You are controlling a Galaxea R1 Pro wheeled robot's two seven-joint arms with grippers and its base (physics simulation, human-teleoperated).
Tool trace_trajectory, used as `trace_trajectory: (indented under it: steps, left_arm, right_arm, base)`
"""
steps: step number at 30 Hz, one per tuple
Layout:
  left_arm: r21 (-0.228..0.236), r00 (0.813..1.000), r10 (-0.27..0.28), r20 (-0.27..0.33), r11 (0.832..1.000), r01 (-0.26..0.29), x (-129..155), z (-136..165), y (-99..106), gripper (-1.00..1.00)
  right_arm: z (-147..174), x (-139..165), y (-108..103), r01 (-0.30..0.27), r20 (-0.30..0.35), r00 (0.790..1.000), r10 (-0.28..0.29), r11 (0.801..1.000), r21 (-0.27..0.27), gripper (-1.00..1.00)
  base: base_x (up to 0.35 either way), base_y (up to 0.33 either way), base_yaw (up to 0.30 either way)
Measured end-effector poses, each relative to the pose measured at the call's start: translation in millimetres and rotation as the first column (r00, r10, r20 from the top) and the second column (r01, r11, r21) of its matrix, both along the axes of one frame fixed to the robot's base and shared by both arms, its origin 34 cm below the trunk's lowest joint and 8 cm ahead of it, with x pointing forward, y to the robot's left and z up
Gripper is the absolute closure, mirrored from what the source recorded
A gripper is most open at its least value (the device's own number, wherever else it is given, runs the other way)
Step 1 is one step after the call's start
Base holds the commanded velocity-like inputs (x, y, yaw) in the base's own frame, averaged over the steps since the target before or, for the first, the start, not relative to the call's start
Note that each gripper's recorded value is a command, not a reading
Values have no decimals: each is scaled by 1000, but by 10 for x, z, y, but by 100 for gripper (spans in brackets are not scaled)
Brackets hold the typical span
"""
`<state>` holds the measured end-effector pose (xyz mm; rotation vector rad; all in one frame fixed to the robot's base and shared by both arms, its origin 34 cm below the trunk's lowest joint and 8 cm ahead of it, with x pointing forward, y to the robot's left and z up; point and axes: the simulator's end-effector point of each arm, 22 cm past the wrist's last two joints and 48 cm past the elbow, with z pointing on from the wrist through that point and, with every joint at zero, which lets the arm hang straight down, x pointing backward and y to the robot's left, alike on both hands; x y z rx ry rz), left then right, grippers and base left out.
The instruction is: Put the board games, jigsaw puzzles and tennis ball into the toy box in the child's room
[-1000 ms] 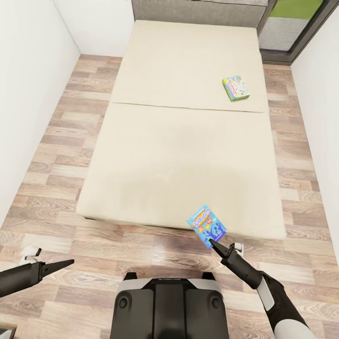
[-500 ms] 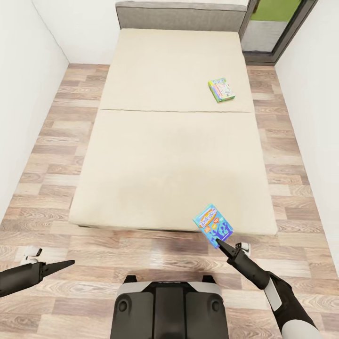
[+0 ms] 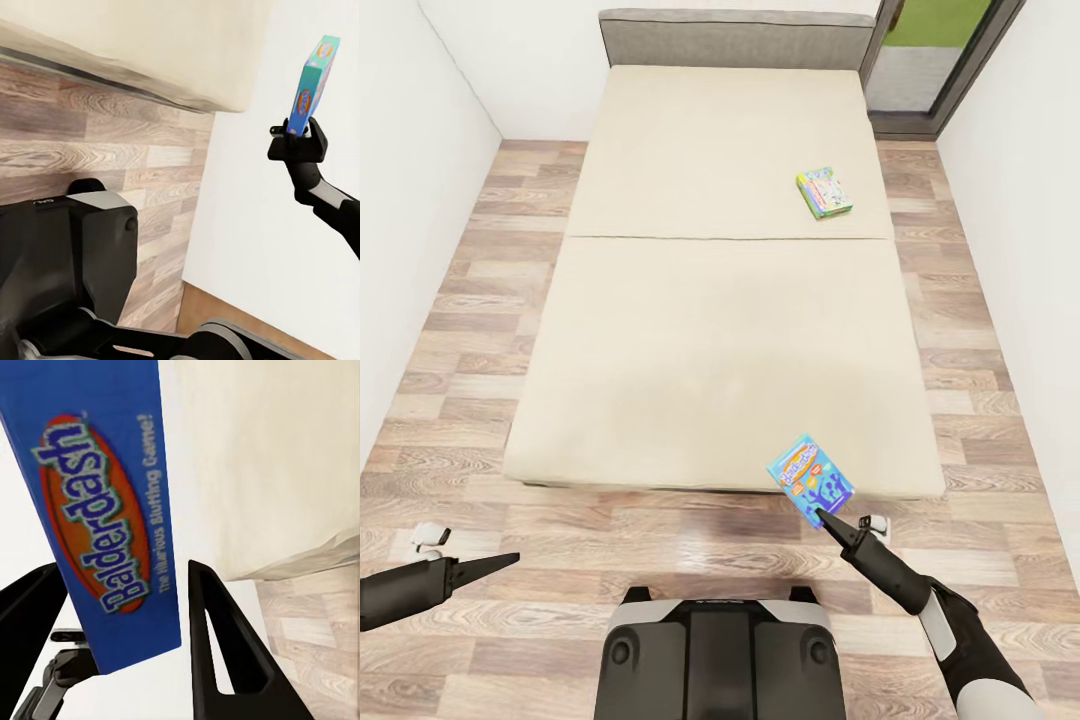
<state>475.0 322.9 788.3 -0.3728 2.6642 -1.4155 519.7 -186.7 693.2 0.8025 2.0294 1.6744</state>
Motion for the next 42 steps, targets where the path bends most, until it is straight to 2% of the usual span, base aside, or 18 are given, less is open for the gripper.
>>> trace_trajectory:
  steps: [22, 30, 42]
  left_arm:
    - [-7, 1000, 4, 19, 1000, -4, 42, 78, -23, -100]
    - [-24, 999, -27, 22, 999, 27, 42, 106, -133, -100]
    - [-21, 999, -31, 43, 999, 32, 94, 184, -121, -100]
  right_arm:
    - [101, 77, -55, 4, 29, 1000, -4, 1000, -5, 100]
    - [154, 113, -47, 3, 43, 999, -3, 1000, -6, 100]
    - [235, 169, -30, 2, 62, 998, -2, 1000, -5, 100]
  base:
    - [0, 0, 0]
    - [0, 0, 0]
    - [0, 0, 0]
